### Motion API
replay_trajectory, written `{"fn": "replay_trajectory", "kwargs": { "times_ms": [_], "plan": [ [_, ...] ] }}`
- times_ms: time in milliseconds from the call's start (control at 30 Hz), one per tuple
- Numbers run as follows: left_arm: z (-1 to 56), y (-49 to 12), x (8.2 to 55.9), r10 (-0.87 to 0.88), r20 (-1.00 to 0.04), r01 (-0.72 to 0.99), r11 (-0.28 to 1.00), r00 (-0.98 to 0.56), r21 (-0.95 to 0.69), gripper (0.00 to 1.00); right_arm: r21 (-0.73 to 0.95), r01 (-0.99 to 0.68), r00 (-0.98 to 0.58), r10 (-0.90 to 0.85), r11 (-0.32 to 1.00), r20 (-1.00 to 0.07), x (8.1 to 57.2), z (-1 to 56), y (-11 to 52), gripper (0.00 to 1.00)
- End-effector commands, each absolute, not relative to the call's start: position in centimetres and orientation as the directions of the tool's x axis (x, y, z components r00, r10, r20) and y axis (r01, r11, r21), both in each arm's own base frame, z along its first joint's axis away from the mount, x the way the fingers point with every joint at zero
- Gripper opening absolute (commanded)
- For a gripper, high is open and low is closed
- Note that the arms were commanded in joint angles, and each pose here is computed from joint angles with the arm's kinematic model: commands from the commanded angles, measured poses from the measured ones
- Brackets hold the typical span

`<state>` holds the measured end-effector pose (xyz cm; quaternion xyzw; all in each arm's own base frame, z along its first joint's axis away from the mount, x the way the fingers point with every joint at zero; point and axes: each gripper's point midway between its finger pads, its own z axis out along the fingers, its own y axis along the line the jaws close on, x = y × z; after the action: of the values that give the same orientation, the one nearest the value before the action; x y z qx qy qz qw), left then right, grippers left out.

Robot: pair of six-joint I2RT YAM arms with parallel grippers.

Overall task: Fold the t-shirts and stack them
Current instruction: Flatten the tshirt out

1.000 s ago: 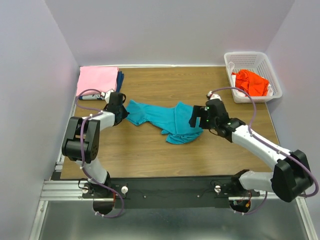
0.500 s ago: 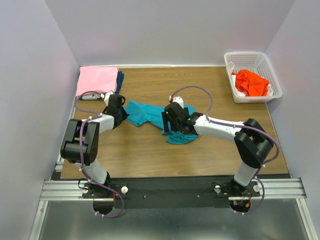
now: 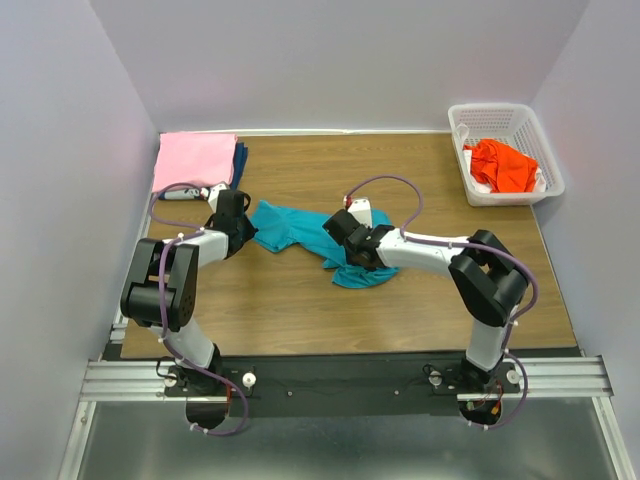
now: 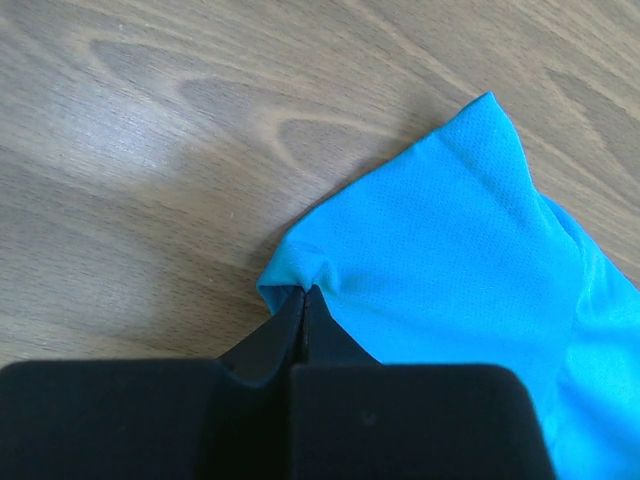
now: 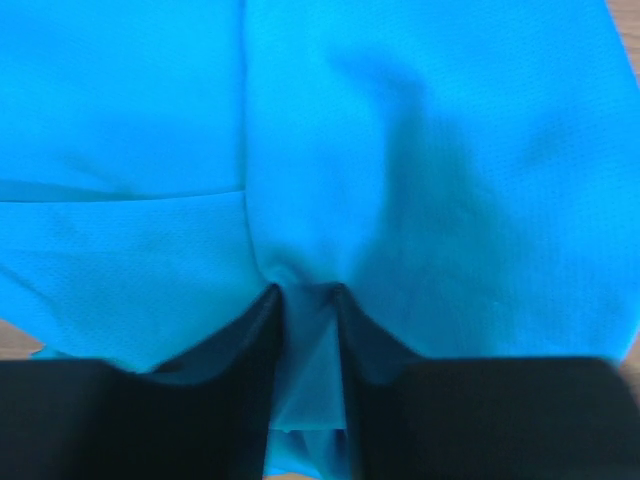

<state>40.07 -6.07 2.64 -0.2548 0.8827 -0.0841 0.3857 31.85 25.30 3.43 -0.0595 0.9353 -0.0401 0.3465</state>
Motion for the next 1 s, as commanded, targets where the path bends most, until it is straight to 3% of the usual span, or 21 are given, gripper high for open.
{"fn": "replay_trajectory", "kwargs": {
  "times_ms": [0,167,200,467,700,867,967],
  "plan": [
    [3.6,-5.7,40.1,-0.51,-0.661,-0.378,0.858,-0.55,-0.348,0.0,-0.185,-0.025,-0.741,-0.143,0.982,-0.656,32.1,3.7,24.0,0.29],
    [4.5,-5.6,40.1,-0.513,-0.674,-0.377,0.856,-0.531,-0.355,0.0,-0.217,0.049,-0.697,-0.122,0.975,-0.706,32.4,6.2,22.2,0.09],
    [4.7,-5.5,40.0,-0.514,-0.677,-0.376,0.855,-0.527,-0.356,0.0,-0.211,0.058,-0.686,-0.115,0.976,-0.719,32.4,6.9,21.9,0.01],
    [9.0,-5.6,39.7,-0.541,-0.718,-0.333,0.84,-0.439,-0.429,0.0,-0.091,0.117,-0.56,-0.01,0.989,-0.829,31.4,14.2,19.4,0.01],
    [13.6,-5.5,38.5,-0.572,-0.748,-0.282,0.819,-0.337,-0.5,0.0,0.031,0.214,-0.497,0.136,0.976,-0.857,30.9,16.3,16.4,0.01],
    [20.1,-6.8,37.9,-0.593,-0.77,-0.135,0.804,-0.235,-0.579,0.0,0.08,0.231,-0.458,0.181,0.97,-0.87,31.6,17.8,16.5,0.01],
    [26.2,-7.8,37.9,-0.599,-0.788,-0.017,0.798,-0.144,-0.603,0.0,0.106,0.256,-0.367,0.198,0.961,-0.909,33.5,22.3,16.4,0.01]
  ]
}}
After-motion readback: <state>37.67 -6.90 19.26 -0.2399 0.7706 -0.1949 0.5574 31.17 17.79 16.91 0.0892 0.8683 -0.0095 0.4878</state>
